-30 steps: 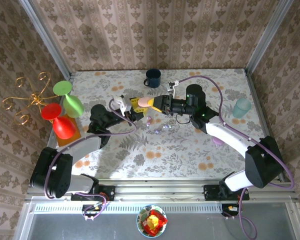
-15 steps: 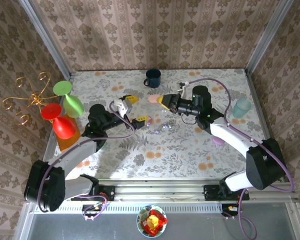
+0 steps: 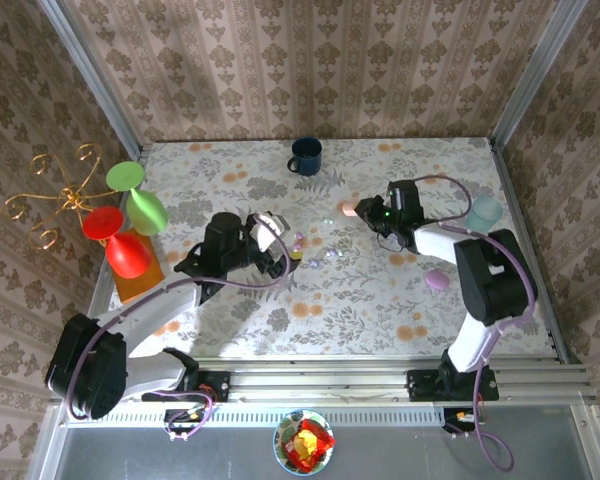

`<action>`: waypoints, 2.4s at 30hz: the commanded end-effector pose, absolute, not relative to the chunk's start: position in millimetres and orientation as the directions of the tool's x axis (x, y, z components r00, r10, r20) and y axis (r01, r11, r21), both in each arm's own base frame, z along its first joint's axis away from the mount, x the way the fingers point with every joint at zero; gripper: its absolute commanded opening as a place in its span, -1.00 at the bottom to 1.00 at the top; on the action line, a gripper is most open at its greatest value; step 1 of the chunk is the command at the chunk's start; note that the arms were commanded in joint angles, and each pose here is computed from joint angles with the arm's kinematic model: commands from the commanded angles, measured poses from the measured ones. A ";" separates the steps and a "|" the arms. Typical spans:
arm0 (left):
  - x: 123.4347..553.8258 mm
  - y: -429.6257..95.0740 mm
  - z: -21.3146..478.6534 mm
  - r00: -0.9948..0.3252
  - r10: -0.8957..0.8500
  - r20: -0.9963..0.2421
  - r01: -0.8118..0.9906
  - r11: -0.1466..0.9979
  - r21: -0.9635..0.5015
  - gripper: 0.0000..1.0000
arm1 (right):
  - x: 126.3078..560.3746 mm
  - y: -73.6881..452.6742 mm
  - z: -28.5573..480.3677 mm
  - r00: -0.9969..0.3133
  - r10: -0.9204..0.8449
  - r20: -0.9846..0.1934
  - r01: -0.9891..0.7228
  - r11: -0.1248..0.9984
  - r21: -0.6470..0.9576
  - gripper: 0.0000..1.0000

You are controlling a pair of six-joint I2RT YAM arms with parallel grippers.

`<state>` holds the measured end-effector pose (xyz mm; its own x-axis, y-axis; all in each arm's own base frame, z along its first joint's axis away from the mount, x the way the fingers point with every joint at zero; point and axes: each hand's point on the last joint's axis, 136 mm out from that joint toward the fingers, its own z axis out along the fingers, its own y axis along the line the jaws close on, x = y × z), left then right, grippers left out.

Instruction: Insert the wireless bluetooth earbuds into the charging case

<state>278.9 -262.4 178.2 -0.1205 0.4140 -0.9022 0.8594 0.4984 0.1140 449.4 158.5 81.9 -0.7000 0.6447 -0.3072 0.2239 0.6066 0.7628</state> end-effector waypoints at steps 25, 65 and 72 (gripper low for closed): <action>256.3 -142.7 102.9 -0.680 0.621 -0.390 0.499 0.782 0.375 0.97 | 413.5 163.6 132.8 -0.760 0.372 -0.533 -0.014 0.810 0.586 0.63; 237.8 -37.6 26.1 -0.996 0.039 -0.075 0.017 0.963 0.268 0.37 | 395.5 183.7 133.1 -0.785 0.342 -0.517 -0.040 0.804 0.594 0.61; 236.7 -40.8 17.8 -0.999 0.040 -0.034 0.030 0.969 0.246 0.20 | 395.5 182.7 131.8 -0.782 0.351 -0.514 -0.030 0.804 0.594 0.60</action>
<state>236.4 -38.2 20.9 -0.9976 0.0346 -0.0605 0.0172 0.9634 0.2673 401.0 183.8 130.0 -0.7846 0.3414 -0.5176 -0.0430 0.8027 0.5948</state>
